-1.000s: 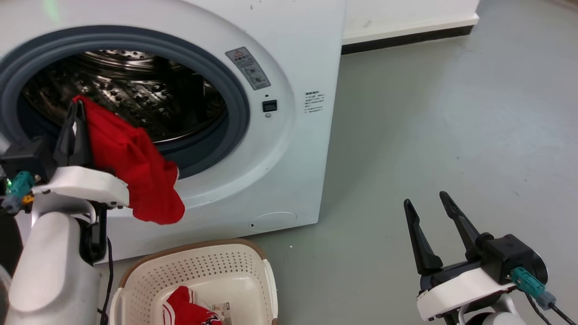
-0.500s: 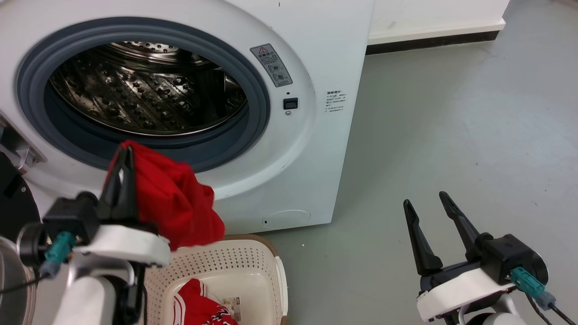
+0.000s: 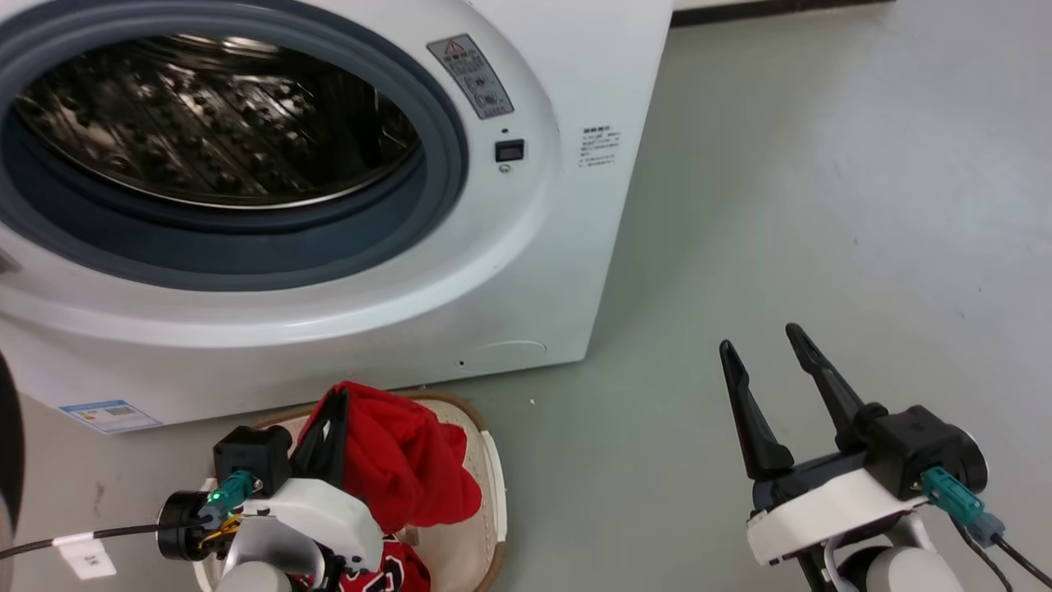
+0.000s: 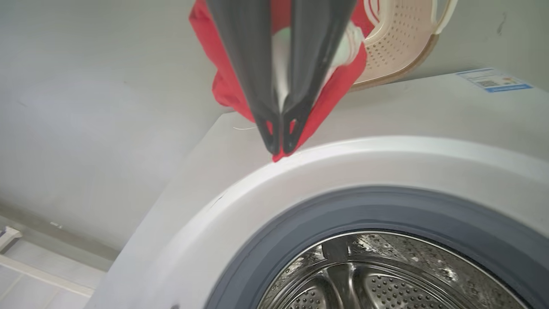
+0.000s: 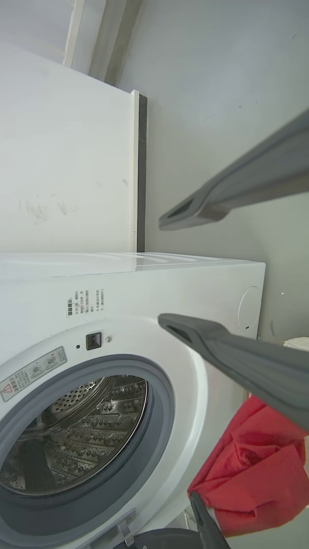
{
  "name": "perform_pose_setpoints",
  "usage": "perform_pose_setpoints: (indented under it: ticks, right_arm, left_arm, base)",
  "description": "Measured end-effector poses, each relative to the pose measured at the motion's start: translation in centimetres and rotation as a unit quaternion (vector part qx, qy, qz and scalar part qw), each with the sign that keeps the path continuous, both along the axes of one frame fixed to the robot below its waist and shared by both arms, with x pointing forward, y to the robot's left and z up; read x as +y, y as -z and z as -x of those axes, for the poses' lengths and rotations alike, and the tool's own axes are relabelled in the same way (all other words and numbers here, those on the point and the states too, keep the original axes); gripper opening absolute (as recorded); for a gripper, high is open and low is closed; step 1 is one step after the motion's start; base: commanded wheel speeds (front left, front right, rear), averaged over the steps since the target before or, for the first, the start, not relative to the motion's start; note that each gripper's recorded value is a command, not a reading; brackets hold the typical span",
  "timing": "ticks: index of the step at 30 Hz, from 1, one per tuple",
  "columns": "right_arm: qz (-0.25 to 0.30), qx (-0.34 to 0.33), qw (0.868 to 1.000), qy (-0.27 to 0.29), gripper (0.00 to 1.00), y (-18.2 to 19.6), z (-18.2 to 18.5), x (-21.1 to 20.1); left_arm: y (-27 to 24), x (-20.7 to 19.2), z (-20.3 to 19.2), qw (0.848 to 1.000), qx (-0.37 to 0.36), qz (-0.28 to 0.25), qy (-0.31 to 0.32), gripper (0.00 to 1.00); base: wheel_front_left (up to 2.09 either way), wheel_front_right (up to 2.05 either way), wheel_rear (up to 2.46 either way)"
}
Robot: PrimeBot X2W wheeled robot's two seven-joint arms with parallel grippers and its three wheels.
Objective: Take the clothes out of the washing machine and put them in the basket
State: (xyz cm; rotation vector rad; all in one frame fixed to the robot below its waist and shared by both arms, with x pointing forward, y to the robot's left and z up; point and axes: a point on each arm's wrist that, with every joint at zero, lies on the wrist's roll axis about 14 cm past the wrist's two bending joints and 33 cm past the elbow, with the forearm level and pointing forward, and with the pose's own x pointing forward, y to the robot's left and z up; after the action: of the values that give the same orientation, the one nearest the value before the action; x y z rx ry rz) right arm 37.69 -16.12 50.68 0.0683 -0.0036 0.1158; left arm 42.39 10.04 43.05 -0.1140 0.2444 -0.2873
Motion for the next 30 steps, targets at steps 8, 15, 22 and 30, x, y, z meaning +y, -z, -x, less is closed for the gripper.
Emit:
perform_pose_setpoints:
  ticks: [8, 15, 22, 30]
  right_arm:
    - [0.006, 0.03, 0.999, 0.021, 1.0, 2.8, -1.8, -1.5]
    - [0.009, 0.047, 0.998, 0.034, 1.0, 4.7, -3.0, -2.6]
    - [0.014, 0.077, 0.996, 0.041, 1.0, 7.2, -3.4, -3.2]
    - [0.021, 0.101, 0.993, 0.047, 1.0, 9.5, -4.0, -3.8]
  left_arm:
    - [11.4, -0.8, 0.0, 0.989, 0.146, -0.022, 0.019, 0.0]
    - [18.5, -1.3, 1.3, 0.967, 0.25, -0.038, 0.036, 0.0]
    - [23.9, -1.0, 2.4, 0.939, 0.332, -0.067, 0.051, 0.0]
    - [27.9, -0.6, 1.8, 0.924, 0.376, -0.068, 0.028, 0.0]
  base:
    - [0.0, 0.0, 0.0]
    - [0.0, 0.0, 0.0]
    - [0.0, 0.0, 0.0]
    - [0.0, 0.0, 0.0]
